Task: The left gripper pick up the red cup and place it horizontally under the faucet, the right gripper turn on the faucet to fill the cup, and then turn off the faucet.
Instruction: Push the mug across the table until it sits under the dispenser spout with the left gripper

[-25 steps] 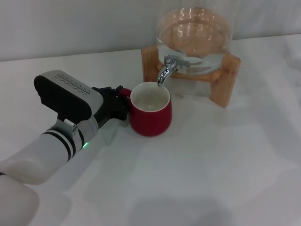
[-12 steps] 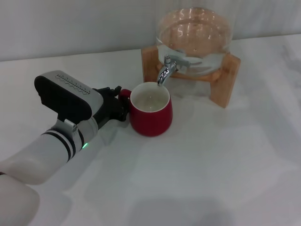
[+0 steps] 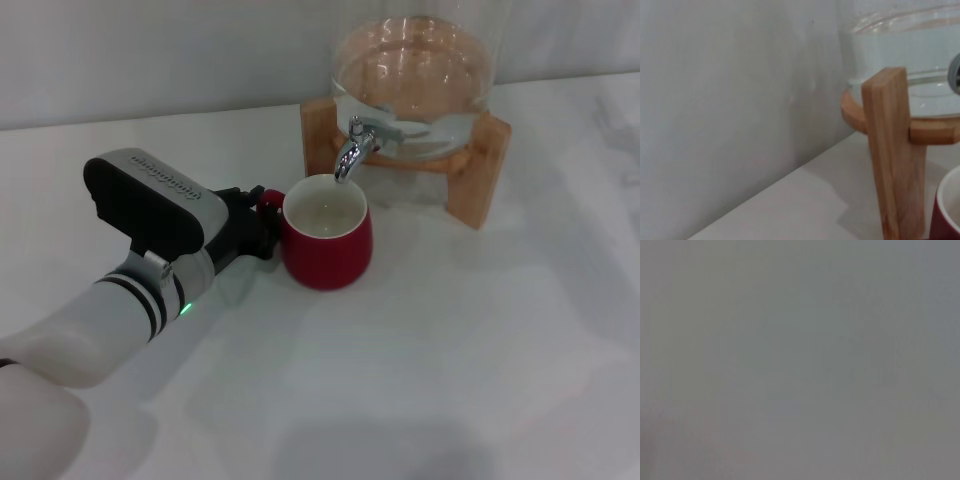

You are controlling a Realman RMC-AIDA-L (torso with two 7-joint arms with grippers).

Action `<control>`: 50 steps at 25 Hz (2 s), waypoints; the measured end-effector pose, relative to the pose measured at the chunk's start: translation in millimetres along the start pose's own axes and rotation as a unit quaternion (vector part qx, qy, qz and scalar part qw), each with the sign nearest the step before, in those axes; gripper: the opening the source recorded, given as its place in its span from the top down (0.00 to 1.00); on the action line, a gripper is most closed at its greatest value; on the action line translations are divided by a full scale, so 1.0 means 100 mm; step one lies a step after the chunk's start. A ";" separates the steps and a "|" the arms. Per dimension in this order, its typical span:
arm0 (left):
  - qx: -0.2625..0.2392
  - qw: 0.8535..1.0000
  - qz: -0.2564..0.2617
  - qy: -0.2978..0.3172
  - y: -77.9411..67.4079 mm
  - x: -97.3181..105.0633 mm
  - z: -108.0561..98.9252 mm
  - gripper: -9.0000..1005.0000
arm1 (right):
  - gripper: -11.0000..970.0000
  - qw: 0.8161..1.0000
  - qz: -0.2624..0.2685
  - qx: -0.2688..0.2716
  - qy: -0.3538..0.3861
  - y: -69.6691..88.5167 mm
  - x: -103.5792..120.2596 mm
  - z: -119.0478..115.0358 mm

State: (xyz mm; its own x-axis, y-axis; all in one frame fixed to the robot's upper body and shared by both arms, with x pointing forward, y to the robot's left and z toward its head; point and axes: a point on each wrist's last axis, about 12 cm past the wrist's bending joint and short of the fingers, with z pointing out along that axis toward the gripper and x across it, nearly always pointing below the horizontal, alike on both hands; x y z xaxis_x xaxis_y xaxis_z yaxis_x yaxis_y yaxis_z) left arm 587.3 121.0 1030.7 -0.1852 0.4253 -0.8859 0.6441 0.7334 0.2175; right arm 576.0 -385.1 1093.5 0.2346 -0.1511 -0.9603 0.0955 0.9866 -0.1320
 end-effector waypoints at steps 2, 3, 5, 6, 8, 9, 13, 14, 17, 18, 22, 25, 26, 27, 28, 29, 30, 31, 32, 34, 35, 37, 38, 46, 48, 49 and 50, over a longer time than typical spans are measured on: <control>0.003 1.000 0.002 -0.002 -0.01 -0.02 0.01 0.76 | 0.34 1.000 0.000 0.000 0.000 0.00 0.00 0.00; 0.004 1.000 0.003 -0.002 -0.02 -0.02 0.01 0.76 | 0.34 1.000 0.000 0.000 0.000 0.00 0.00 0.00; 0.005 1.000 0.003 -0.003 -0.02 -0.02 0.01 0.76 | 0.34 1.000 0.000 0.000 0.000 0.00 0.00 0.00; 0.005 1.000 0.003 -0.003 -0.03 -0.03 0.01 0.76 | 0.34 1.000 0.000 0.000 0.000 0.00 0.00 0.00; 0.006 1.000 0.003 -0.003 -0.04 -0.03 0.01 0.75 | 0.34 1.000 0.000 0.000 0.001 0.00 0.00 0.00; 0.006 1.000 0.004 -0.003 -0.04 -0.03 0.01 0.75 | 0.34 1.000 0.000 0.000 0.001 0.00 0.00 0.00; 0.010 1.000 0.007 0.000 -0.05 -0.06 0.04 0.75 | 0.34 1.000 0.000 0.000 0.001 0.00 0.00 0.00; 0.010 1.000 0.008 0.001 -0.05 -0.06 0.04 0.74 | 0.34 1.000 0.000 0.000 0.001 0.00 0.00 0.00; 0.011 1.000 0.006 0.002 -0.06 -0.06 0.04 0.74 | 0.34 1.000 0.000 0.000 0.001 0.00 0.00 0.00; 0.010 1.000 0.004 0.001 -0.06 -0.05 0.03 0.74 | 0.34 1.000 0.000 0.000 0.001 0.00 0.00 0.00; 0.012 1.000 -0.005 -0.002 -0.10 -0.02 0.00 0.73 | 0.34 1.000 -0.001 0.001 0.002 -0.01 0.01 -0.01; 0.012 1.000 0.003 -0.001 -0.12 0.00 -0.02 0.73 | 0.34 1.000 -0.002 0.002 0.003 -0.02 0.01 -0.02; 0.012 1.000 0.004 -0.002 -0.13 0.01 -0.03 0.73 | 0.34 1.000 -0.002 0.002 0.003 -0.02 0.01 -0.02; 0.010 1.000 0.006 -0.003 -0.15 0.03 -0.04 0.73 | 0.34 1.000 -0.003 0.002 0.003 -0.02 0.01 -0.02; 0.007 1.000 0.006 -0.004 -0.15 0.03 -0.05 0.72 | 0.34 1.000 -0.003 0.002 0.003 -0.02 0.01 -0.02; 0.001 1.000 0.007 -0.006 -0.15 0.05 -0.07 0.72 | 0.34 1.000 -0.003 0.002 0.003 -0.02 0.01 -0.02; -0.005 1.000 0.006 -0.007 -0.14 0.06 -0.09 0.72 | 0.34 1.000 -0.003 0.001 0.002 -0.02 0.01 -0.02; -0.010 1.000 0.007 -0.009 -0.14 0.07 -0.11 0.72 | 0.34 1.000 -0.003 0.000 0.002 -0.01 0.00 -0.01; -0.016 1.000 0.008 -0.010 -0.15 0.08 -0.13 0.72 | 0.34 1.000 -0.003 0.000 0.001 -0.01 0.00 -0.01; -0.022 1.000 0.008 -0.010 -0.15 0.11 -0.17 0.71 | 0.34 1.000 -0.003 0.000 0.002 -0.01 0.00 0.00; -0.023 1.000 0.008 -0.010 -0.16 0.12 -0.18 0.71 | 0.34 1.000 -0.003 0.000 0.002 -0.01 0.00 0.00; -0.024 1.000 0.006 -0.009 -0.17 0.14 -0.21 0.71 | 0.34 1.000 -0.003 -0.001 0.002 0.00 0.00 0.00; -0.024 1.000 0.005 -0.009 -0.18 0.15 -0.22 0.71 | 0.34 1.000 -0.003 -0.001 0.002 0.00 0.00 0.00; -0.024 0.999 0.018 -0.011 -0.21 0.17 -0.25 0.54 | 0.34 1.000 -0.006 -0.013 0.003 0.04 0.01 0.01; -0.022 0.999 0.024 -0.011 -0.22 0.16 -0.25 0.54 | 0.34 1.000 -0.006 -0.013 0.003 0.04 0.01 0.01; -0.022 0.999 0.026 -0.011 -0.23 0.16 -0.25 0.54 | 0.34 1.000 -0.006 -0.013 0.004 0.04 0.01 0.01; -0.022 0.999 0.028 -0.012 -0.23 0.16 -0.25 0.54 | 0.34 1.000 -0.005 -0.013 0.004 0.04 0.01 0.00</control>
State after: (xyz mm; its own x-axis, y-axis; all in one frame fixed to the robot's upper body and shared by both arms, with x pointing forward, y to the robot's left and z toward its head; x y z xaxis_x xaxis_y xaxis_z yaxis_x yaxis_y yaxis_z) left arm 550.6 124.3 1021.9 -0.1322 0.4543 -0.8810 0.6203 0.7311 0.2840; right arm 577.0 -381.4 1092.2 0.2263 -0.1611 -0.9607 0.0719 0.9863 -0.1484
